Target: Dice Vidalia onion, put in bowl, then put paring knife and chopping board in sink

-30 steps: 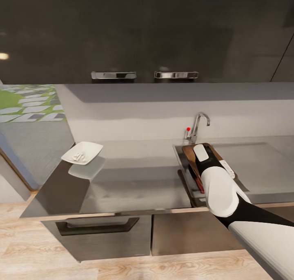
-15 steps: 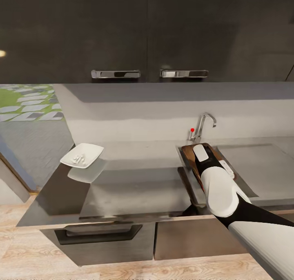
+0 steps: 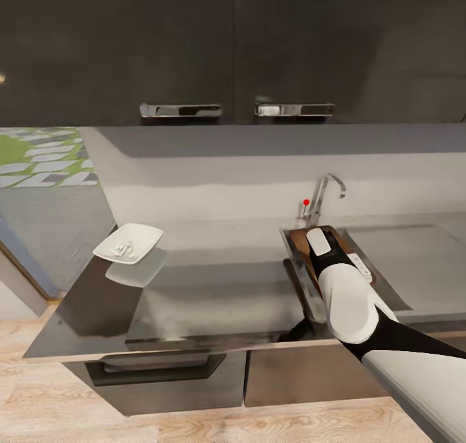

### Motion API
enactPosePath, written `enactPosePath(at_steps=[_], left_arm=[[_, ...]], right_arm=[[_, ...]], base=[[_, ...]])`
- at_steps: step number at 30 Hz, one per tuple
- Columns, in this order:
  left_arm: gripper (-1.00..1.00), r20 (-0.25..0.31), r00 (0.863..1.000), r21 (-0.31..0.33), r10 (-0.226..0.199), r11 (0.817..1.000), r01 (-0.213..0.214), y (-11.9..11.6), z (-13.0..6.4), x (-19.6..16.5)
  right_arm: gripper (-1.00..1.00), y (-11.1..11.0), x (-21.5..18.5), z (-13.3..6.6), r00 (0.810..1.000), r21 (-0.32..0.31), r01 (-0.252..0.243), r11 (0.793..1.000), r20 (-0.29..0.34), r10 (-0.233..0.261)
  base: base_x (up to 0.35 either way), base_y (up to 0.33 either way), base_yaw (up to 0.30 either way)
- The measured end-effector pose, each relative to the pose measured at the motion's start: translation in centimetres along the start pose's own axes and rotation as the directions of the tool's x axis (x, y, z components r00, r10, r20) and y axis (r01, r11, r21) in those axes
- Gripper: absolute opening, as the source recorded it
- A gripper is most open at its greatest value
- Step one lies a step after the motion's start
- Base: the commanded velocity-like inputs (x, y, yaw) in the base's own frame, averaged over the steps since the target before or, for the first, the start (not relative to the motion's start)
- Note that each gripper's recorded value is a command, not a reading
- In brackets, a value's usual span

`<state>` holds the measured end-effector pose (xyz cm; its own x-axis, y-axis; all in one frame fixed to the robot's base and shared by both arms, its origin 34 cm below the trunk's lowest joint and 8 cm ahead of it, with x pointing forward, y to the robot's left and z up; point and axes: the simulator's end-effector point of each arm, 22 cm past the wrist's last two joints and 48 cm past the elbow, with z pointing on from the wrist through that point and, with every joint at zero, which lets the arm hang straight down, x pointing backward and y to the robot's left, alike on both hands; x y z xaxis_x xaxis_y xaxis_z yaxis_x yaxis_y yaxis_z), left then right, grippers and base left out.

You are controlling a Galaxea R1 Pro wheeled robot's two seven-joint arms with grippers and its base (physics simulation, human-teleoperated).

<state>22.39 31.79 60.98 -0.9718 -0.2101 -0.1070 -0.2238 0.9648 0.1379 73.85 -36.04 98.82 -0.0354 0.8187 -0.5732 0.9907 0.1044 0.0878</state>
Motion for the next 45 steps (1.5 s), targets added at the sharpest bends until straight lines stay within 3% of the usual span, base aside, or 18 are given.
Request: enactPosePath(at_steps=[45], left_arm=[[1.00,-0.070,0.997,-0.015,0.011,1.000,-0.012,0.5,0.5,2.8]], right_arm=[[-1.00,-0.7,2.6,3.7,0.999,0.059,0.041,0.997,-0.008,-0.040]], base=[[0.039,-0.006,0.000]])
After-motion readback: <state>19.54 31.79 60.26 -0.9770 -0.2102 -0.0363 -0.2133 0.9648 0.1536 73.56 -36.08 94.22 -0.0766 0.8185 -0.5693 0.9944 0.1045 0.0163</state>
